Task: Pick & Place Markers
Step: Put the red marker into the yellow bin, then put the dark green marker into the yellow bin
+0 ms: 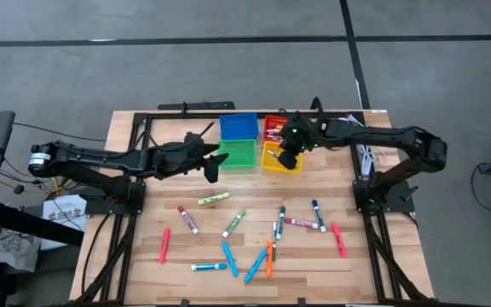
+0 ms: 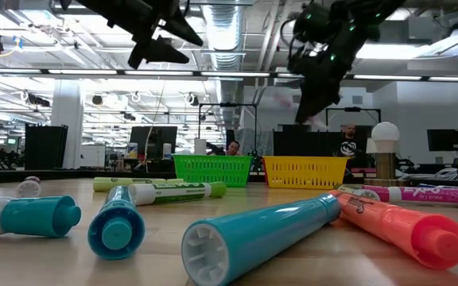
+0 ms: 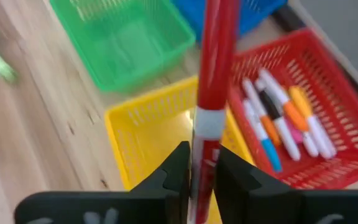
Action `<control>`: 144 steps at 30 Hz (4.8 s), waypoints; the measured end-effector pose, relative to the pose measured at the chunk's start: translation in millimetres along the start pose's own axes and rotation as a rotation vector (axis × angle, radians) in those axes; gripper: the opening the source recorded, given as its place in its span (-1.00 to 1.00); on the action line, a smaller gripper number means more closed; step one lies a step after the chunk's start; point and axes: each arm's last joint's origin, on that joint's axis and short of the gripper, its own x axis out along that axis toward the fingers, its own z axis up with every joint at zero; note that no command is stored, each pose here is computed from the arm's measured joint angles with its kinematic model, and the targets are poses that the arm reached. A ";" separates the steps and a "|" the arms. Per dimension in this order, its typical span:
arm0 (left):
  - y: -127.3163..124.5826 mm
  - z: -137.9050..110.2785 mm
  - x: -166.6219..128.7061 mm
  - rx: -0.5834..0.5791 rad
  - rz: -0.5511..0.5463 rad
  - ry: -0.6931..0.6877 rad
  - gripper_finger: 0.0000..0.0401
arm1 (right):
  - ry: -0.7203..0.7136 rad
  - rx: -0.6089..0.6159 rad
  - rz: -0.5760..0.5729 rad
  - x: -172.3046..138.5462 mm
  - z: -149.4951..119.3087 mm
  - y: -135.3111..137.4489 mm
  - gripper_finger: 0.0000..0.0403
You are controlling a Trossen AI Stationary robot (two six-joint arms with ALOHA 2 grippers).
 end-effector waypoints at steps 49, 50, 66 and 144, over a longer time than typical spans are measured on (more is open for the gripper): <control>-2.5 -3.4 -3.0 0.006 -0.015 -0.005 0.18 | 0.183 -0.111 0.110 25.9 3.3 13.0 -0.47; -3.2 -3.8 -3.4 0.008 -0.019 -0.003 0.18 | 0.162 -0.112 0.113 19.1 4.4 14.7 -0.48; -20.7 -12.6 -13.3 0.036 -0.099 0.023 0.18 | -0.002 -0.136 0.281 -52.0 -4.5 81.8 -0.51; -60.4 -37.0 -44.8 0.012 -0.397 0.159 0.18 | 0.313 0.467 0.386 3.8 -64.7 225.7 -0.51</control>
